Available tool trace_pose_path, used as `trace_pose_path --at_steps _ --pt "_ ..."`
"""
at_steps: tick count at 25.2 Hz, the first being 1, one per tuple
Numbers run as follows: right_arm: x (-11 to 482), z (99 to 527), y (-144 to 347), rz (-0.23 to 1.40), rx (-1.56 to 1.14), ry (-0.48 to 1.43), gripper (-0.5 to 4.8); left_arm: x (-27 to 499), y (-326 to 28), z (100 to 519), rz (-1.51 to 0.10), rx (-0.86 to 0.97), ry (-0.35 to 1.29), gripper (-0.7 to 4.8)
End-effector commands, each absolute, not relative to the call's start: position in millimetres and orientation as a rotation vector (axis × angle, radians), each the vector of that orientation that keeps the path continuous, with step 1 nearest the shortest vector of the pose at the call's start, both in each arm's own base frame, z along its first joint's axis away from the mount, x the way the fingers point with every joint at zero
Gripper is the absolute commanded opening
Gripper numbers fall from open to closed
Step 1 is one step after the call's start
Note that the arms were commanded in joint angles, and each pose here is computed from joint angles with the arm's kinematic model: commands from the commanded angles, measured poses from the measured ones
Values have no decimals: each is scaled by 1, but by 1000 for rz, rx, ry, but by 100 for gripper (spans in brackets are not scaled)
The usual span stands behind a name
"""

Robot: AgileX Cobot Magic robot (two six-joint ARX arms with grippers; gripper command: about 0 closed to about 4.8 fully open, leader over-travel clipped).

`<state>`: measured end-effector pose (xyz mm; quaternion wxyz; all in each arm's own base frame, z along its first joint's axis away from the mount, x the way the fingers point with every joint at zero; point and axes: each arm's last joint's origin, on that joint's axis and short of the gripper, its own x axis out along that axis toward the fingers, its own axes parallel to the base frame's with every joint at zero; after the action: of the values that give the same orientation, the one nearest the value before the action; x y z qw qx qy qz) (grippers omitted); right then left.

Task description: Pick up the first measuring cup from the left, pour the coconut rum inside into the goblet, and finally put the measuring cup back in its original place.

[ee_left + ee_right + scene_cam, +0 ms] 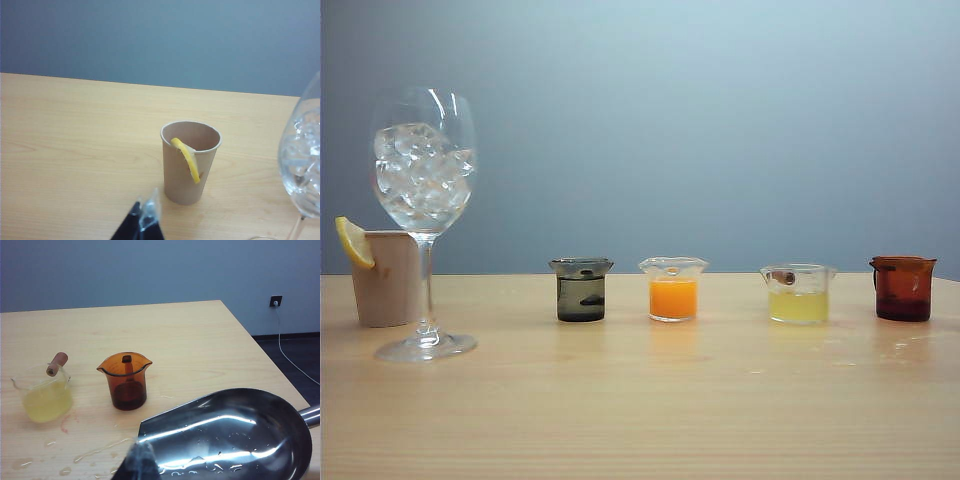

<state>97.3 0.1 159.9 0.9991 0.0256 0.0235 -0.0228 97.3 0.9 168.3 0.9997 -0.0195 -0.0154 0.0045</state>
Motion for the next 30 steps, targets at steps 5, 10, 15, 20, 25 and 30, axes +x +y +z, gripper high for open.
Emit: trace_pose_path --at_steps 5,10,15,20,25,30 --pt "98 160 0 -51 54 38 -8 97 1 171 5 -41 -50 -5" --pt "93 183 1 -35 58 -42 -8 93 1 186 20 -179 -54 -5" --pt "91 231 4 1 58 -35 -9 83 -1 215 -7 -102 -55 -5" --pt "120 291 18 107 60 -33 -9 88 -5 254 -49 -102 -48 -4" --pt "161 314 60 258 104 -61 -9 116 -17 306 -139 -31 28 -5" --pt "180 287 121 406 134 49 -9 134 -35 343 -250 70 193 -4"
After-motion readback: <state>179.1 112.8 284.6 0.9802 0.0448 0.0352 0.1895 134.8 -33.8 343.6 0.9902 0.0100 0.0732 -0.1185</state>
